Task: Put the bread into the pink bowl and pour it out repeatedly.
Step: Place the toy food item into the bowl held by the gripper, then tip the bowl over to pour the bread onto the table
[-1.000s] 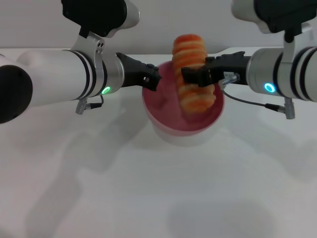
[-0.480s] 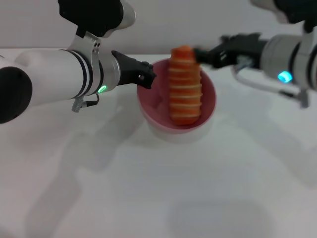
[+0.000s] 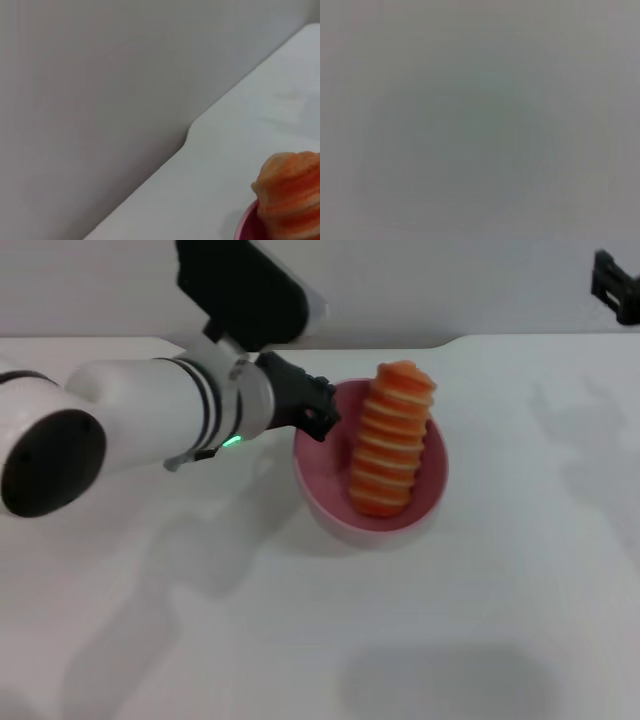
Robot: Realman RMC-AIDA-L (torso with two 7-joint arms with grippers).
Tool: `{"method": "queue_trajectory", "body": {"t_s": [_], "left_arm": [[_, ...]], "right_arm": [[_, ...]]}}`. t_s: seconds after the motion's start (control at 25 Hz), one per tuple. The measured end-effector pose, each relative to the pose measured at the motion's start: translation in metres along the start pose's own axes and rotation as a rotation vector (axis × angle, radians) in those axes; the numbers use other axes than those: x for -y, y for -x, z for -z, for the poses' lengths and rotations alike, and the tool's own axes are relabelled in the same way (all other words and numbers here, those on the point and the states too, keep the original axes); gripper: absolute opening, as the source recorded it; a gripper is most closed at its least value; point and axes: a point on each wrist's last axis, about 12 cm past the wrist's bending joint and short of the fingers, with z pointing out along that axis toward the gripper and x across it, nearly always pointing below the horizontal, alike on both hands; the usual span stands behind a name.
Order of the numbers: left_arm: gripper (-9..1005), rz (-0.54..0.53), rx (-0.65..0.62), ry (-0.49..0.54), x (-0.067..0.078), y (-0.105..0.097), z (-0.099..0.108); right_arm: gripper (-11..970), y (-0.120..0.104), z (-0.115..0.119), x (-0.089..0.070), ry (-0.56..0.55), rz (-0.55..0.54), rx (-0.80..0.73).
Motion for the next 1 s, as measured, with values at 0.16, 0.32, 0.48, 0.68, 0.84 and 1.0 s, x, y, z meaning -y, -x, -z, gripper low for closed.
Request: {"method": "queue_trajectory", "body": {"t_s": [0.16,0.32,0.48,0.68,0.84,1.0], "left_arm": [[31,-0.123,0.024,0.009,0.012,0.012,0.0],[31,-0.271,0.045,0.058,0.019,0.024,0.004],[31,-0.412,0.046,0.112,0.025,0.033,0.007],[31,-0.559,0.017,0.17,0.031,0.038,0.007],[30,-0.652,0.02,0.205,0.038,0.04,0.007],[30,-0.731,0.033,0.234,0.045,0.044,0.009]], "right_arm": [[687,-0.022,0.0,-0.002,0.002,-0.045,-0.064],[687,-0.034,-0.001,-0.007,0.018,-0.073,-0.102],[687,-0.04,-0.001,-0.008,0.019,-0.078,-0.118],[687,-0.045,-0.002,-0.007,0.018,-0.08,-0.133],[688,-0.048,-0.001,-0.005,0.011,-0.084,-0.139],[688,-0.05,-0.001,-0.004,0.006,-0.092,-0.146]]}}
